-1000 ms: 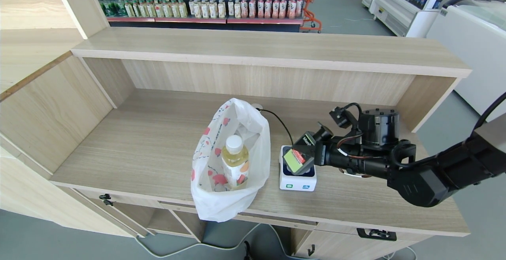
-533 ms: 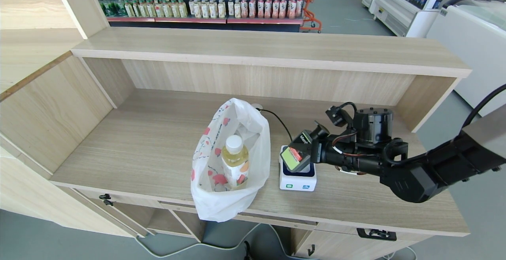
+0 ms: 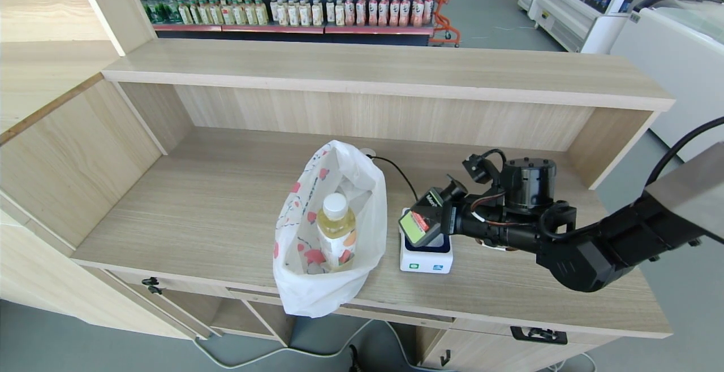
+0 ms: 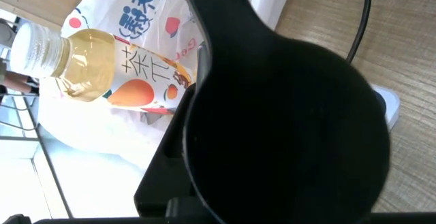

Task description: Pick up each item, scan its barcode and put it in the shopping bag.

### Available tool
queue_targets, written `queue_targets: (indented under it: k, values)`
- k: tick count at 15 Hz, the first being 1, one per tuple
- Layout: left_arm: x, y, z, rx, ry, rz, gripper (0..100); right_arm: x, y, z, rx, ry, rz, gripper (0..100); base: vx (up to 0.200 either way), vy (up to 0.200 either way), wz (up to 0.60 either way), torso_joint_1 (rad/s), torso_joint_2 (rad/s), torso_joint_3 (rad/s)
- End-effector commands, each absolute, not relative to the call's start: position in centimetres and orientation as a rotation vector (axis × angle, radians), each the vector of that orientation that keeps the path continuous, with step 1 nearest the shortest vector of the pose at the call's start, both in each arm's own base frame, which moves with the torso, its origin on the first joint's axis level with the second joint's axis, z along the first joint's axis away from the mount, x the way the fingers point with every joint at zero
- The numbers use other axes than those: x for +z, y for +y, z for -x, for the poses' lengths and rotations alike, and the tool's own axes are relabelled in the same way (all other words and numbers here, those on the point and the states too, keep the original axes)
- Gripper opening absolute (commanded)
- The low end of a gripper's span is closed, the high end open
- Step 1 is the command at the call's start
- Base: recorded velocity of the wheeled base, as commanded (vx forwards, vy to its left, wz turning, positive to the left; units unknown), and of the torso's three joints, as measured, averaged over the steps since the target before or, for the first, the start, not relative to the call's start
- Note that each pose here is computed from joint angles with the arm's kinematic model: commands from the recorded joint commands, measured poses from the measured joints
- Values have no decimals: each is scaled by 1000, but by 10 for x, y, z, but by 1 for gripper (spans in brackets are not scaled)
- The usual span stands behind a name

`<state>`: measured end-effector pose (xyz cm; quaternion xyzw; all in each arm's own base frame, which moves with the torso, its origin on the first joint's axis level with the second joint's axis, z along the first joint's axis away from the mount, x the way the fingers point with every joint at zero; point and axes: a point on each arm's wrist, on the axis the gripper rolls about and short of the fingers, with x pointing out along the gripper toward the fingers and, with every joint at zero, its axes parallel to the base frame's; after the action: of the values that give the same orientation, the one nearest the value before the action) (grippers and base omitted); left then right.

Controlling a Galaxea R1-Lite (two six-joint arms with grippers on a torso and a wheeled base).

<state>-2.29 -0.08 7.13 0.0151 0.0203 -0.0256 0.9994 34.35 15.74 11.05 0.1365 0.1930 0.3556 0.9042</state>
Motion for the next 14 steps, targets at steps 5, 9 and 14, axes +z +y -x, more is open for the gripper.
queue_targets:
  k: [5,9,14]
  values:
    - [71,-1,23,-51,41,-30,100,107,159,-347,734,400,-282,0,0,0,0,0,0,0]
    - [71,-1,23,-51,41,-30,100,131,145,-357,642,287,-289,0,0,0,0,0,0,0]
    - [71,-1,23,-51,41,-30,100,222,64,-323,443,-79,-121,0,0,0,0,0,0,0]
